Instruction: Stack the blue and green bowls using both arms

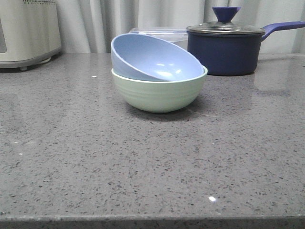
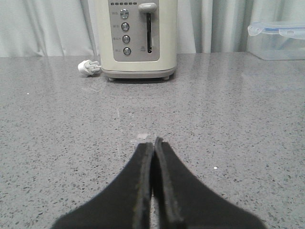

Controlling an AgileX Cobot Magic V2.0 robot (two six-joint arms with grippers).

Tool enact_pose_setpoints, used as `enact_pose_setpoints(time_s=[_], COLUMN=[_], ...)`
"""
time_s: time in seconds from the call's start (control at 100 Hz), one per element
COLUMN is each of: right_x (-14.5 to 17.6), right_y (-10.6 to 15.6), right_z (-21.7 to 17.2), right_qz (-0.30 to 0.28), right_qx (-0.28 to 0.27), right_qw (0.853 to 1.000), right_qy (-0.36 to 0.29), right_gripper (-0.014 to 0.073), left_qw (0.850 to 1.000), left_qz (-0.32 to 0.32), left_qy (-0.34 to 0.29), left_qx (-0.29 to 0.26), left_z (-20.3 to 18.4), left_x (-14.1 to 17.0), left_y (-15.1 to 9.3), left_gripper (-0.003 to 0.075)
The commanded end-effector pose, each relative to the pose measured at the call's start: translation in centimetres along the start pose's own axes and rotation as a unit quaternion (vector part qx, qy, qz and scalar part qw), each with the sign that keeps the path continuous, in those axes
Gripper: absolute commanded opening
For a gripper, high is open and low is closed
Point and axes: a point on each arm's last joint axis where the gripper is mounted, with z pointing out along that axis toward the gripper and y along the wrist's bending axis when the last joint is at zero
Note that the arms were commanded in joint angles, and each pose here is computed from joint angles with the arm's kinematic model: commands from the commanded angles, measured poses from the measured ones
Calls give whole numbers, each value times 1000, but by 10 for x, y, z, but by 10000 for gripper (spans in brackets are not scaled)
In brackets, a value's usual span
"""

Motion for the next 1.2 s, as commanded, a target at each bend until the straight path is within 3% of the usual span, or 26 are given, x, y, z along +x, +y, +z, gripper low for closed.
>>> enact_pose_setpoints(time_s=[0.0, 0.26, 0.57, 0.81, 1.19], right_x=[-14, 5, 48, 83, 83], right_y=[0, -17, -30, -36, -34], right_z=[-1, 8, 6, 6, -1], right_qz=[-18, -19, -21, -14, -16], right_qx=[7, 60, 88, 91, 87], right_qw=[998, 990, 968, 966, 959], right_qy=[-63, -124, -233, -243, -269], right_gripper=[-42, -42, -42, -42, -42], left_qw=[999, 999, 999, 999, 999], left_qz=[-5, -5, -5, -5, -5], left_qy=[-33, -33, -33, -33, -33], left_qx=[-4, -4, -4, -4, -4], left_z=[0, 0, 0, 0, 0], left_x=[6, 6, 6, 6, 6], left_y=[1, 1, 1, 1, 1], left_gripper=[-20, -20, -20, -20, -20])
